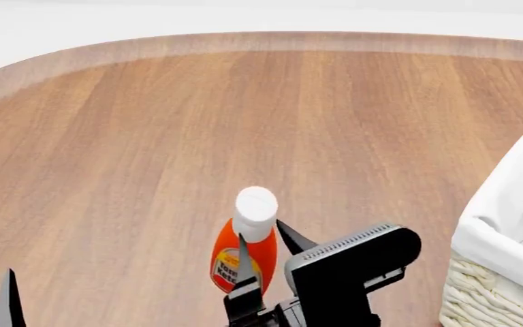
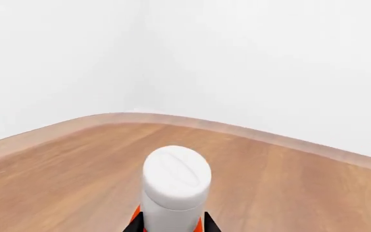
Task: Pick up the ketchup, and put it in the basket.
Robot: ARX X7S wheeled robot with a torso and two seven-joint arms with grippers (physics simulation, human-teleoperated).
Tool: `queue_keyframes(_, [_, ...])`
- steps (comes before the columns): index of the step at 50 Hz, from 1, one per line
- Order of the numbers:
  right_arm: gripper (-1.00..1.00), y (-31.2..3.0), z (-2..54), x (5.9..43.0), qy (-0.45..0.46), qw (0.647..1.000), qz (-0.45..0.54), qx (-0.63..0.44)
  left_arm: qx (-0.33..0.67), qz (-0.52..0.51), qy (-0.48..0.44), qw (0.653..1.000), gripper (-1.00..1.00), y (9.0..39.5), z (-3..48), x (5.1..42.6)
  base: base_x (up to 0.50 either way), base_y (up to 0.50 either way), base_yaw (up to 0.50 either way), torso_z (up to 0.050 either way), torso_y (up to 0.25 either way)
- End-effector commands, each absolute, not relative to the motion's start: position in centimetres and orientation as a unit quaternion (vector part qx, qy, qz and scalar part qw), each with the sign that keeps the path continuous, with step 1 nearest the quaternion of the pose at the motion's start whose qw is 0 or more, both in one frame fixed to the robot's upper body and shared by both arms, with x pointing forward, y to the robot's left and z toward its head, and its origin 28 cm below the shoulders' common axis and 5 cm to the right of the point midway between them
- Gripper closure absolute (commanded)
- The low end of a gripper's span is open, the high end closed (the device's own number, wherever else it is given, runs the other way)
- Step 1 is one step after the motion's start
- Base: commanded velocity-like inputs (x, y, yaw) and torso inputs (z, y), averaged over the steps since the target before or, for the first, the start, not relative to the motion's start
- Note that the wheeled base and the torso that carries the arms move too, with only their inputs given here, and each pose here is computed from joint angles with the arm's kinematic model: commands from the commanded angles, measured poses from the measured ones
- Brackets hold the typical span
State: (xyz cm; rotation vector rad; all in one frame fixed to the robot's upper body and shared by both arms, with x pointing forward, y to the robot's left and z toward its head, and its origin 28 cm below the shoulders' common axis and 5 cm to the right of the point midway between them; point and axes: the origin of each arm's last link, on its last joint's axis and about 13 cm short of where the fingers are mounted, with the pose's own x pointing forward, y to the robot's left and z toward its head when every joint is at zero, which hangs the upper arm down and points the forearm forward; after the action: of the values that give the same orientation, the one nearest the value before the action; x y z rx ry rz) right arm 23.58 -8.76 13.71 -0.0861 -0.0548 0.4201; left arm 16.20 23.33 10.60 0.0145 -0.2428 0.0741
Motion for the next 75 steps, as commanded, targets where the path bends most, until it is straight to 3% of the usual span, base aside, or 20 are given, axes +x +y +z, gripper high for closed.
queue_keyframes(1, [1.0,-9.7,17.6,23.6,-0.076,0.979,0.182,-0.044,0.008,0.049,-0.122,0.991,-1.0,23.8,10.3,16.6,0.0,0.0,0.0,0.0,0.0])
queue_keyframes(32, [1.0,-11.7,27.4,22.7,-0.148,0.982,0.102,-0.058,0.008,0.048,-0.126,0.991,-1.0,23.5,10.5,16.3,0.0,0.0,0.0,0.0,0.0])
queue_keyframes(55, [1.0,-15.1,33.1,24.0,-0.144,0.985,-0.042,-0.08,0.008,0.046,-0.123,0.991,-1.0,23.5,10.1,16.1,0.0,0.0,0.0,0.0,0.0])
queue_keyframes(59, [1.0,-16.3,33.0,24.9,-0.123,0.985,-0.097,-0.078,0.008,0.047,-0.124,0.991,-1.0,23.5,10.1,16.1,0.0,0.0,0.0,0.0,0.003])
queue_keyframes(75, [1.0,-18.1,32.8,26.1,-0.094,0.98,-0.16,-0.067,0.009,0.048,-0.124,0.991,-1.0,23.5,10.1,16.2,0.0,0.0,0.0,0.0,0.0])
